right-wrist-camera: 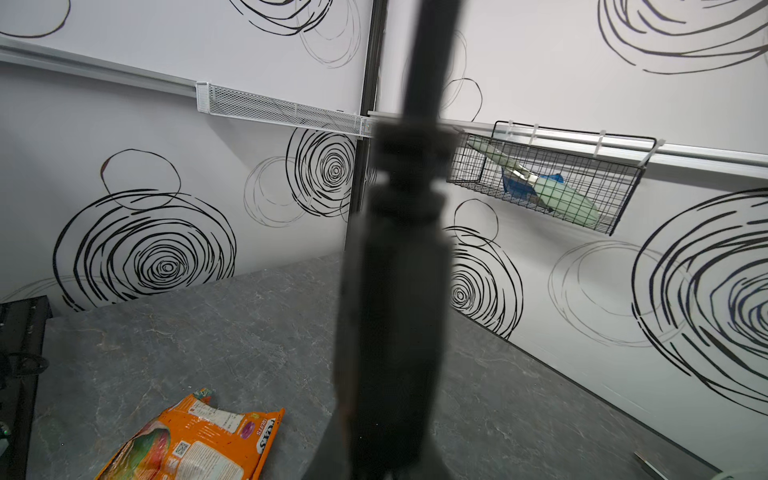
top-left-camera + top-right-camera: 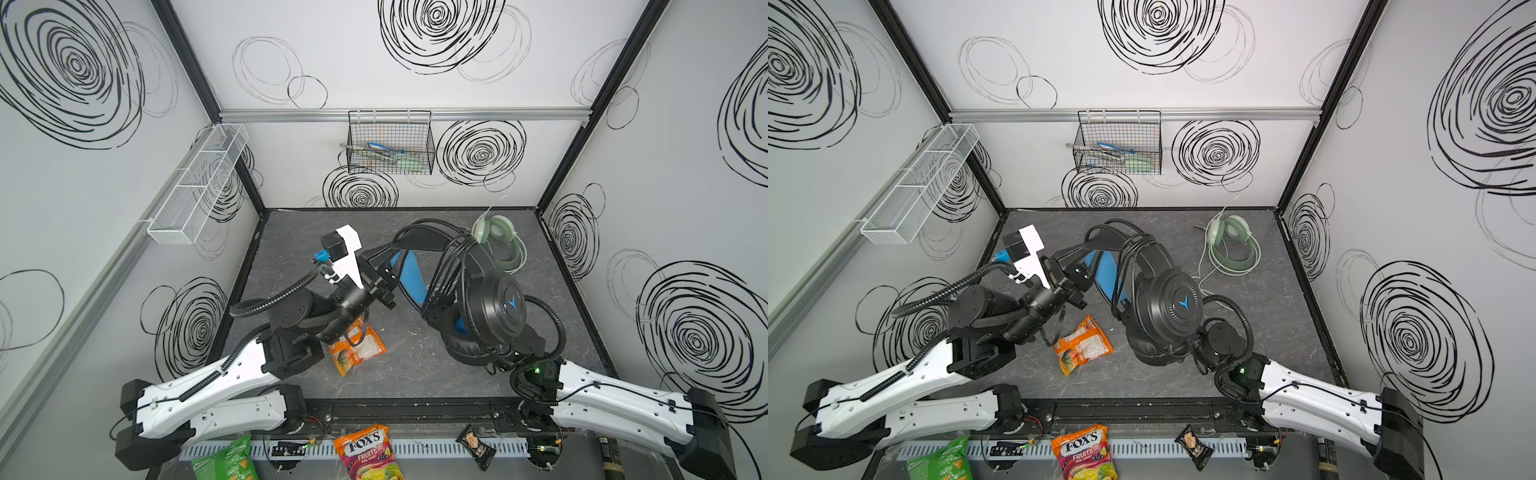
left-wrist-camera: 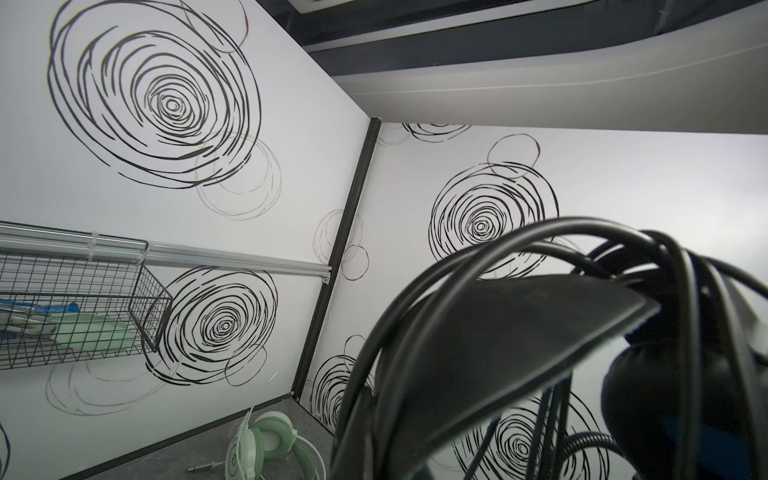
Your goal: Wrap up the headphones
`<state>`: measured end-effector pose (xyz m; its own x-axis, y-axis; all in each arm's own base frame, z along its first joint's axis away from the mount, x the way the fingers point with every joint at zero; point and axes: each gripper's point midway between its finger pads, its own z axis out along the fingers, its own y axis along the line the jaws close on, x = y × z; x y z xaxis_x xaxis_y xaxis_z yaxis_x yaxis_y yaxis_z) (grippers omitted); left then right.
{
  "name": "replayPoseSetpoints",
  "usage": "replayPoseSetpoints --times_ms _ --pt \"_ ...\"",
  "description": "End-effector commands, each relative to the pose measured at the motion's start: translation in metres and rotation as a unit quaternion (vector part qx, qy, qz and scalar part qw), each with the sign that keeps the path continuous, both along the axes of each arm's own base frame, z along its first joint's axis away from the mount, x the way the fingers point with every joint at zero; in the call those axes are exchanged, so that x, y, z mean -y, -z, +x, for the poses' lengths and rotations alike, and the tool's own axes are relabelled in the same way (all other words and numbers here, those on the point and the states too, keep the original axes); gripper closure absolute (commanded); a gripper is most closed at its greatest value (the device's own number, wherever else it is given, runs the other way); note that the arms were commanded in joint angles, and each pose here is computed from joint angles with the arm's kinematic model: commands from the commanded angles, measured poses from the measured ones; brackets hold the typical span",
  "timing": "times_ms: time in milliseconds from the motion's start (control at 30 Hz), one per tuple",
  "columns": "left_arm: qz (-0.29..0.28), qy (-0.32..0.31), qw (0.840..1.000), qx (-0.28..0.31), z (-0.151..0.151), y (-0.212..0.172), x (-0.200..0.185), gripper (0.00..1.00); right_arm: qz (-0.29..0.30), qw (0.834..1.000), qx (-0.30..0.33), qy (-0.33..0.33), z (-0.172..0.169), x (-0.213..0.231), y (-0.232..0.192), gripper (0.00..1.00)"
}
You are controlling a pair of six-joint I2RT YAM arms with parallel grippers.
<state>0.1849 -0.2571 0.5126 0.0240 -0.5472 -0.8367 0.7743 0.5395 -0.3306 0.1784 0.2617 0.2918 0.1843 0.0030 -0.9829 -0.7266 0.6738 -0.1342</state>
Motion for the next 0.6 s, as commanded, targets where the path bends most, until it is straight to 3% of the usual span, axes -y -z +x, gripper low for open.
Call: replayPoseSetpoints --times_ms 0,300,567 --pt "-0.147 -0.017 0.989 0.019 -0.008 -0.051 -0.046 1.0 0.02 1.0 -0.009 -0.007 -0.001 0.0 0.001 0.83" --pt "-0.158 -0.06 0.986 0.004 0.001 -0.045 -0.058 1.0 0.026 0.999 -0.019 -0.019 -0.004 -0.002 0.005 0.86" --pt "-0.157 -0.169 0.972 -0.042 0.033 -0.026 -0.073 1.0 0.029 0.998 -0.04 -0.038 -0.009 -0.012 0.014 0.92"
